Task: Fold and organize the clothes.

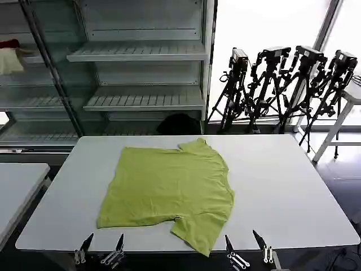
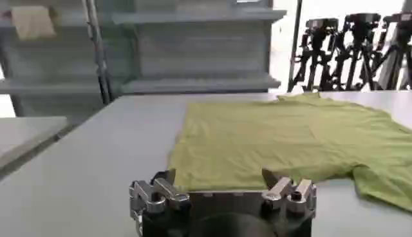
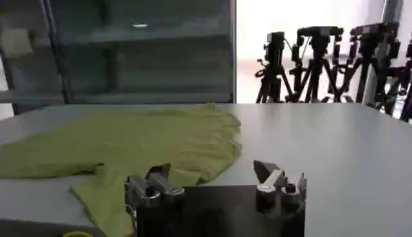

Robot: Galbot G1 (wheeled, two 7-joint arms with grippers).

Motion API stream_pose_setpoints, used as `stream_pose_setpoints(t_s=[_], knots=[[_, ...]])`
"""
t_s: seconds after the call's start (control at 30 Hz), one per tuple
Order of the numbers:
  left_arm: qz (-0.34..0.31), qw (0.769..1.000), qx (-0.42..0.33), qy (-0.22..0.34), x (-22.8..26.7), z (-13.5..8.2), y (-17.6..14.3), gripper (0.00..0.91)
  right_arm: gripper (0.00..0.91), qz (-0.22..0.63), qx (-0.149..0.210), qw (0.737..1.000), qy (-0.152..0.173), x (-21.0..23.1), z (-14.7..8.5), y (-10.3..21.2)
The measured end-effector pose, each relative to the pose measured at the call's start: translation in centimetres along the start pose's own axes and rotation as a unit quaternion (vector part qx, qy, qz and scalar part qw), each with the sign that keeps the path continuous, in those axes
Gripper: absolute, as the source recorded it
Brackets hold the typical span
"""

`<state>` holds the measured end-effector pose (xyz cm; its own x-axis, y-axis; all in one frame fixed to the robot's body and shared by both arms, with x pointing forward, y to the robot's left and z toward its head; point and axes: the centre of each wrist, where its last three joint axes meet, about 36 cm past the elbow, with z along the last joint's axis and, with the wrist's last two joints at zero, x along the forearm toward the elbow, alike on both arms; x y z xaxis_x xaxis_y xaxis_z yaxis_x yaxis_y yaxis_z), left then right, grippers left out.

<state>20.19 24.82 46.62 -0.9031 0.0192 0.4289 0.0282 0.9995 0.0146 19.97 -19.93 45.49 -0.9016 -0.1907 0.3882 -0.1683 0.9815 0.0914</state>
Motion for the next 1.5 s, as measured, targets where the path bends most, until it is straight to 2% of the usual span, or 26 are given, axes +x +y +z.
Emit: stream_pose_setpoints(t_s=[0.2, 0.53, 0.8, 1.0, 1.07, 1.1, 1.2, 1.23, 1.27, 1.3, 1.33, 1.37, 1.4, 1.5], knots=[[0.009, 1.0, 0.0, 0.023, -2.0, -1.9, 1.9, 0.907, 0.907, -0.017, -0.003, 0.999, 0.043, -0.8, -1.2, 1.3], [0.015, 0.998, 0.013, 0.052, -5.0, -2.5, 3.7, 0.907, 0.907, -0.05, -0.001, 0.995, 0.087, -1.1, -2.3, 3.1], [0.016, 0.998, 0.02, 0.059, -6.3, -2.9, 4.3, 0.907, 0.907, -0.066, 0.0, 0.992, 0.11, -1.3, -2.2, 3.8], [0.013, 0.997, 0.028, 0.068, -7.2, -2.5, 4.7, 0.907, 0.907, -0.068, 0.004, 0.991, 0.115, -1.5, -2.3, 3.9], [0.011, 0.997, 0.029, 0.073, -7.4, -2.2, 4.7, 0.826, 0.877, -0.069, 0.005, 0.991, 0.116, -1.6, -2.3, 4.0], [0.01, 0.997, 0.03, 0.074, -7.5, -2.1, 4.8, 0.695, 0.867, -0.07, 0.005, 0.991, 0.116, -1.6, -2.3, 4.0], [0.008, 0.996, 0.031, 0.077, -7.7, -1.9, 5.0, 0.625, 0.796, -0.071, 0.004, 0.99, 0.119, -1.8, -2.2, 4.1], [0.007, 0.997, 0.031, 0.077, -7.8, -1.9, 5.0, 0.564, 0.746, -0.072, 0.004, 0.99, 0.12, -1.8, -2.2, 4.1], [0.006, 0.996, 0.031, 0.078, -7.8, -1.8, 5.1, 0.544, 0.695, -0.072, 0.004, 0.99, 0.121, -1.8, -2.1, 4.2], [0.006, 0.996, 0.032, 0.078, -7.9, -1.8, 5.1, 0.453, 0.655, -0.071, 0.005, 0.99, 0.122, -1.9, -2.1, 4.2], [0.005, 0.996, 0.032, 0.078, -7.9, -1.7, 5.2, 0.423, 0.635, -0.071, 0.005, 0.99, 0.122, -1.9, -2.1, 4.2], [0.005, 0.996, 0.032, 0.079, -7.9, -1.7, 5.2, 0.343, 0.615, -0.071, 0.005, 0.99, 0.122, -2.0, -2.0, 4.2], [0.004, 0.996, 0.033, 0.079, -8.0, -1.6, 5.2, 0.302, 0.605, -0.071, 0.005, 0.99, 0.123, -2.0, -2.0, 4.2], [0.003, 0.996, 0.033, 0.081, -8.0, -1.4, 5.2, 0.242, 0.574, -0.072, 0.005, 0.99, 0.124, -2.1, -2.0, 4.1]])
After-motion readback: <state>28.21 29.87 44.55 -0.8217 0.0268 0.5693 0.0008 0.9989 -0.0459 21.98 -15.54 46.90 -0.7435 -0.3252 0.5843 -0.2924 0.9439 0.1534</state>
